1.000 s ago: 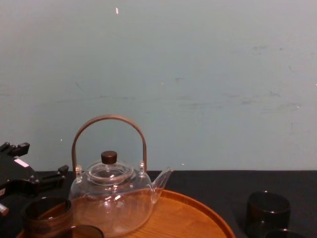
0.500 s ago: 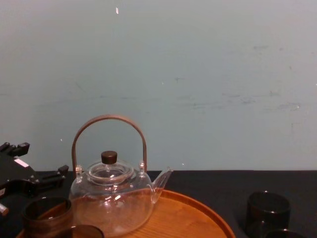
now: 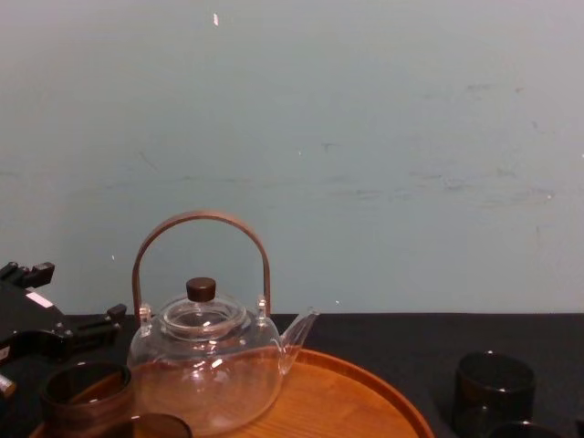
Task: Pick up the glass from the table and place it on the tray.
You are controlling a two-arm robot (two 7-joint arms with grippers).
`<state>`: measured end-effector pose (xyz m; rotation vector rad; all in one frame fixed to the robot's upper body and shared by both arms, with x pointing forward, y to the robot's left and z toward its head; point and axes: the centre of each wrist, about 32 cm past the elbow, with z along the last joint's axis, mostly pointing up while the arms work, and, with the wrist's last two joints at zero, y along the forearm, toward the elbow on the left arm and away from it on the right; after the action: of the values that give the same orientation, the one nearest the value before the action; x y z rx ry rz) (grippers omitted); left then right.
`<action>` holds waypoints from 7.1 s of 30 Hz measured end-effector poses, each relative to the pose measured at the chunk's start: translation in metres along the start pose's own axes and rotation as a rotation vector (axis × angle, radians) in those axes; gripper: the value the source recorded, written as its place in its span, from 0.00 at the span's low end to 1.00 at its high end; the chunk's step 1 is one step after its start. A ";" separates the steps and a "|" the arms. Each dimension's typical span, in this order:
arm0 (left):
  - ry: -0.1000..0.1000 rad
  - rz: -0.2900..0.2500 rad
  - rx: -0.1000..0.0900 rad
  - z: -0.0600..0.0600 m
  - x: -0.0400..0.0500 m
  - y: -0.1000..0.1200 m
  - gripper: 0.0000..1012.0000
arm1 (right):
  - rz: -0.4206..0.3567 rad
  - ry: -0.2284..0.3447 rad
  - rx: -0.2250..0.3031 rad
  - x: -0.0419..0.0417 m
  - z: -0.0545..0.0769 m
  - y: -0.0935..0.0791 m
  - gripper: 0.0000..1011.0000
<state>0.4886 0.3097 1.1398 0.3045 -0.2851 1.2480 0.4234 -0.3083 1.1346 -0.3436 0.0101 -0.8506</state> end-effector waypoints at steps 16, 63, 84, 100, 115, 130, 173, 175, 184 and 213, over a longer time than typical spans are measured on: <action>0.000 0.000 0.000 0.000 0.0000 0.000 0.99 | 0.021 0.010 -0.016 0.0037 -0.002 0.018 0.99; 0.000 0.000 0.000 0.000 0.0000 0.000 0.99 | 0.041 0.023 -0.029 0.0042 -0.004 0.025 0.90; 0.000 0.000 0.000 0.000 0.0000 0.000 0.99 | 0.057 0.014 -0.005 0.0043 -0.004 0.023 0.90; 0.000 0.000 0.000 0.000 0.0000 0.000 0.99 | 0.164 -0.041 0.079 -0.0138 0.016 0.012 0.90; 0.000 0.000 0.000 0.000 0.0000 0.000 0.99 | 0.239 -0.052 0.094 -0.0311 0.034 0.039 0.90; 0.000 0.000 0.000 0.000 0.0000 0.000 0.99 | 0.249 -0.054 0.074 -0.0391 0.039 0.069 0.90; 0.000 0.000 0.000 0.000 0.0000 0.000 0.99 | 0.282 -0.055 0.063 -0.0469 0.034 0.091 0.90; 0.000 0.000 0.000 0.000 0.0000 0.000 0.99 | 0.282 -0.055 0.063 -0.0469 0.034 0.091 0.89; 0.000 0.000 0.000 0.000 0.0000 0.000 0.99 | 0.281 -0.054 0.063 -0.0467 0.034 0.091 0.90; 0.000 0.000 0.000 0.000 0.0000 0.000 0.99 | 0.274 -0.061 0.145 -0.0406 0.044 0.075 0.99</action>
<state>0.4886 0.3097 1.1397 0.3046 -0.2849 1.2479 0.4576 -0.2200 1.1487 -0.2257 -0.0599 -0.5652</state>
